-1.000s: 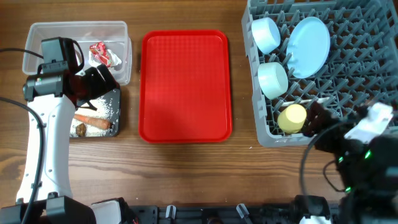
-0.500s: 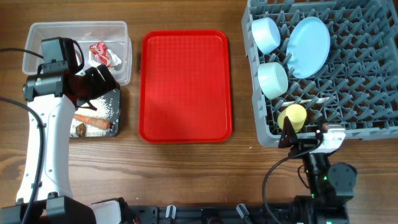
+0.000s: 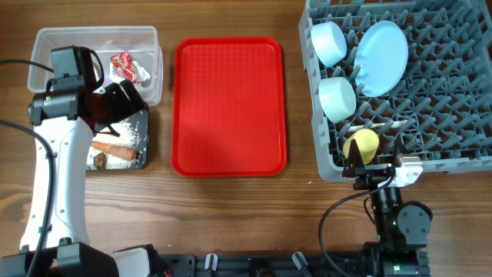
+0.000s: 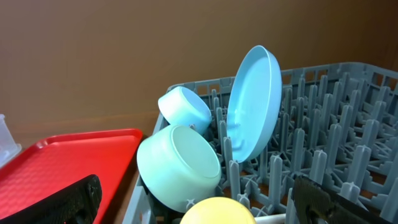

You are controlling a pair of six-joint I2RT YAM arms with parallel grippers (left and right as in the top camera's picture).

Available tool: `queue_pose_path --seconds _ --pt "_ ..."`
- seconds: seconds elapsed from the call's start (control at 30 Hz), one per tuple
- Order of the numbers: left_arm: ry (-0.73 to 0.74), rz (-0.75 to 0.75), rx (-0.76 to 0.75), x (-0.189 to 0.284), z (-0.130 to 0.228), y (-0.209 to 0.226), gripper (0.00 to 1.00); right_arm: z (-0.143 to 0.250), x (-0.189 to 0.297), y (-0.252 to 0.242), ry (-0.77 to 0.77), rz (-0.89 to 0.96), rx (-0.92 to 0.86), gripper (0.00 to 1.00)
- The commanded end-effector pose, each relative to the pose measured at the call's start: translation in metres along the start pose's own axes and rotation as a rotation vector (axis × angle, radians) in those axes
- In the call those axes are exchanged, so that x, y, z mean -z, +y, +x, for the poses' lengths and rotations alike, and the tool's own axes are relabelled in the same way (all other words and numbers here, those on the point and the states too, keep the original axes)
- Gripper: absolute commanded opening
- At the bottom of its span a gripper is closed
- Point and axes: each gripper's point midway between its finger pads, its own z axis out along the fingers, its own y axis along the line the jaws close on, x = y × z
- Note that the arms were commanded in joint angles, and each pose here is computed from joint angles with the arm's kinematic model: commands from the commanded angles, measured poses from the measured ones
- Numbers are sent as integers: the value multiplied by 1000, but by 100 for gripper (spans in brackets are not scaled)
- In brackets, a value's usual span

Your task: Sort waste into correct bins and load items into the dishwasher rack

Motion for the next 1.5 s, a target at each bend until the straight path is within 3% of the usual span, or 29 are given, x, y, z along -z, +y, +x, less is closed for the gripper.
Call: queue_pose_path --seconds 0.0,0.57,0.83,1.03,1.1,1.2,1.47 --pt "-10 11 1 2 -5 -2 100 -1 0 -2 -12 12 18 100" --pt "-10 11 1 2 -5 -2 100 -1 0 -2 -12 12 18 100" --pt "-103 52 -16 40 -4 -8 100 -1 0 -2 -12 12 18 100" --pt "-393 261 -150 70 -9 -46 100 -1 0 -2 -12 12 18 100" --pt "-531 408 -264 81 0 -64 100 -1 0 -2 -12 12 18 100" --pt "-686 522 -320 90 15 -70 100 -1 0 -2 -12 12 18 100" --pt "-878 592 -344 71 67 -49 100 -1 0 -2 -12 12 18 100"
